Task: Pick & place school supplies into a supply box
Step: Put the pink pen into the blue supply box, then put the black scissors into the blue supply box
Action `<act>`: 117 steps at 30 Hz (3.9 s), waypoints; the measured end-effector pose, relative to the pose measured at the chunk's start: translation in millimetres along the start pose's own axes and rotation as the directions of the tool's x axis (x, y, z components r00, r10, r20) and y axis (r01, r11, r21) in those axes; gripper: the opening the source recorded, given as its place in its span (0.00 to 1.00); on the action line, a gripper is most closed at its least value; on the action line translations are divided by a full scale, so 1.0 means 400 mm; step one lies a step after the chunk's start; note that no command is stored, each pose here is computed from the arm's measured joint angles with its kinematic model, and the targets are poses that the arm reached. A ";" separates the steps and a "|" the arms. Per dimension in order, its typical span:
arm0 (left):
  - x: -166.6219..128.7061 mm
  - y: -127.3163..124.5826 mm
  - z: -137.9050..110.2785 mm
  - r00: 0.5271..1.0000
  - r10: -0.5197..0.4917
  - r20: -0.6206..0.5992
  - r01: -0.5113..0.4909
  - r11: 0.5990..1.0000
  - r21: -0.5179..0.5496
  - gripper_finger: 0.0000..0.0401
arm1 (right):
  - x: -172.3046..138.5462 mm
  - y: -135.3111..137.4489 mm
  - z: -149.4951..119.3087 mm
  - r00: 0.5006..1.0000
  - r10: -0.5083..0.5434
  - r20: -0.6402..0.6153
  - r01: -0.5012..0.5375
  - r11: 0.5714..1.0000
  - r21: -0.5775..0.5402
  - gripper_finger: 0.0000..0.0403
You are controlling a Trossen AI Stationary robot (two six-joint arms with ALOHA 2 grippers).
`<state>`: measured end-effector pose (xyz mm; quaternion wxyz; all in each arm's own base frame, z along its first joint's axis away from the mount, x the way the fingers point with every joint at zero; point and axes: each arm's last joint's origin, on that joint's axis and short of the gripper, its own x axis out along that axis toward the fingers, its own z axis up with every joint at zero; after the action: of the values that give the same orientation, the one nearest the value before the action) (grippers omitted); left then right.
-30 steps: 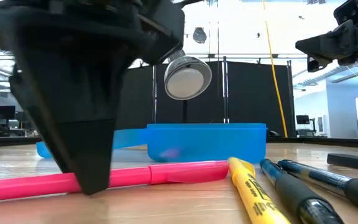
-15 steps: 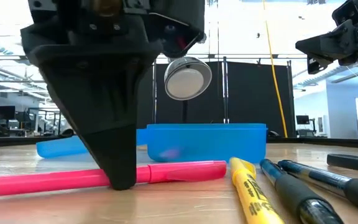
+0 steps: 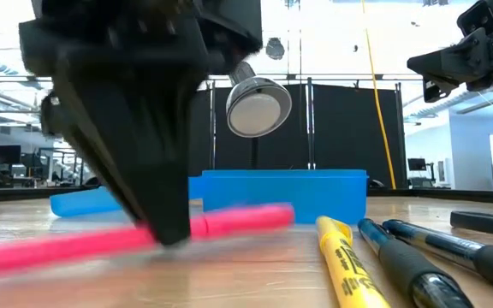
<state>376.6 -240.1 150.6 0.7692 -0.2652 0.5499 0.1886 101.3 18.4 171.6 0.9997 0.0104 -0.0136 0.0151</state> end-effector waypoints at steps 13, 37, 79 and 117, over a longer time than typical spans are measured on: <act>-0.157 0.042 0.152 0.968 -0.051 0.248 0.127 0.946 -0.298 0.06 | 0.000 0.000 -0.001 1.000 0.000 -0.006 0.000 1.000 -0.004 0.00; 0.040 0.239 0.403 1.000 0.010 0.027 0.008 0.808 -0.589 0.05 | 0.002 0.001 -0.001 1.000 0.001 -0.004 -0.001 1.000 -0.004 0.00; -0.249 0.118 0.304 0.903 -0.057 0.426 0.110 0.989 -0.101 0.47 | -0.007 -0.008 0.075 0.948 -0.108 0.298 -0.064 0.855 0.514 0.00; -0.245 0.020 0.119 0.960 -0.198 0.200 0.177 0.977 0.118 0.47 | 0.029 0.015 -0.029 0.983 0.127 -0.132 -0.104 0.981 0.166 0.00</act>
<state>376.0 -204.4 253.7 0.8497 -0.2562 0.4464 0.1146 113.0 25.1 160.3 0.9916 0.0876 0.0583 0.0750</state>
